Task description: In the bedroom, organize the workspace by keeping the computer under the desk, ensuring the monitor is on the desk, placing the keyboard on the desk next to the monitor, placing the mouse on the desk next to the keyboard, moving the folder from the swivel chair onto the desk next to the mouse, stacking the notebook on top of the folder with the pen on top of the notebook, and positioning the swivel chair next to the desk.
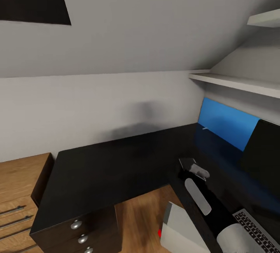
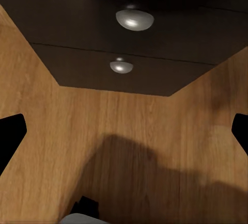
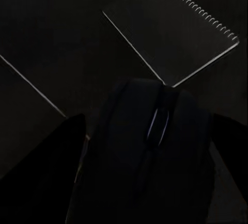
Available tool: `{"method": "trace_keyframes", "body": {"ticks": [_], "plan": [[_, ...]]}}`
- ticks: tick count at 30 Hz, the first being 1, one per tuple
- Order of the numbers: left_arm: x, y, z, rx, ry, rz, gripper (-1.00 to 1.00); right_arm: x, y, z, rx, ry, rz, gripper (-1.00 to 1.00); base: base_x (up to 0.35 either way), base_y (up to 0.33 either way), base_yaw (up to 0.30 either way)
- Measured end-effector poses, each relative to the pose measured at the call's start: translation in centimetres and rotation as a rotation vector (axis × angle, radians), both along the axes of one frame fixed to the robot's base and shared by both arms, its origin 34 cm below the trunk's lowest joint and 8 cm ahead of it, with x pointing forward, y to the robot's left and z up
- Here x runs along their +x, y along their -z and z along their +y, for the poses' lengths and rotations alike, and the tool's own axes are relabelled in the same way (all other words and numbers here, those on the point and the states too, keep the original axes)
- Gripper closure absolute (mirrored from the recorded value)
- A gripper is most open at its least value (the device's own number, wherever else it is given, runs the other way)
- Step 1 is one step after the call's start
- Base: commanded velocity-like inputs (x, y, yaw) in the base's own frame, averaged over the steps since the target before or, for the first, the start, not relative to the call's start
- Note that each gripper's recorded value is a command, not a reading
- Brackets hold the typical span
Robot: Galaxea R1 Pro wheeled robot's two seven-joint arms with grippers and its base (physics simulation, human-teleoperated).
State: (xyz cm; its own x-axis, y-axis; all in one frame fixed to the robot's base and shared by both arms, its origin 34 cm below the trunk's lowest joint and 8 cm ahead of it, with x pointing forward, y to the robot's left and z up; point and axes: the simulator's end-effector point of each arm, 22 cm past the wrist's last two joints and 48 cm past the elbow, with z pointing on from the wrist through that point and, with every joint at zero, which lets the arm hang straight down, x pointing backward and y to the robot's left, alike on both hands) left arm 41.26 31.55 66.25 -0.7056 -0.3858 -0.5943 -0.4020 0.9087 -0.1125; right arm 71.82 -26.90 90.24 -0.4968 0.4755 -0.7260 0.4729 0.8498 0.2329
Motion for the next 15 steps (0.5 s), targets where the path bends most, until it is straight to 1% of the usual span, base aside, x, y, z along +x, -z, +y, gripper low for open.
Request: {"method": "trace_keyframes", "body": {"ticks": [2,4,6,8,9,13,14,15], "plan": [[0.0,0.0,0.0,-0.001,0.000,0.000,-1.00,-0.2,1.2,-2.7,-0.002,0.025,0.019,1.00,0.000,0.000,0.000],[0.0,0.0,0.0,-0.001,0.001,0.000,-1.00,-0.5,2.0,-3.7,-0.004,0.032,0.034,1.00,0.000,0.000,0.000],[0.0,0.0,0.0,-0.001,0.001,-0.001,-1.00,-0.9,3.0,-5.2,0.000,0.059,0.054,1.00,0.000,0.000,0.000],[0.0,0.0,0.0,-0.001,0.001,0.000,-1.00,-1.4,3.6,-7.2,0.028,0.119,0.064,1.00,0.000,0.000,0.000],[0.0,0.0,0.0,-0.001,0.001,-0.001,-1.00,-1.5,3.7,-7.6,0.035,0.133,0.067,1.00,0.000,0.000,0.000],[0.0,0.0,-0.1,-0.002,0.001,0.000,-1.00,-2.4,4.5,-10.4,0.080,0.229,0.080,1.00,0.000,0.000,0.000],[0.0,0.0,-0.1,-0.002,0.001,0.001,-1.00,-3.0,4.7,-12.1,0.110,0.293,0.082,1.00,0.000,0.000,0.000],[0.0,0.0,-0.1,-0.002,0.000,0.001,-1.00,-3.0,4.8,-12.2,0.115,0.300,0.082,1.00,0.000,0.000,0.000]]}}
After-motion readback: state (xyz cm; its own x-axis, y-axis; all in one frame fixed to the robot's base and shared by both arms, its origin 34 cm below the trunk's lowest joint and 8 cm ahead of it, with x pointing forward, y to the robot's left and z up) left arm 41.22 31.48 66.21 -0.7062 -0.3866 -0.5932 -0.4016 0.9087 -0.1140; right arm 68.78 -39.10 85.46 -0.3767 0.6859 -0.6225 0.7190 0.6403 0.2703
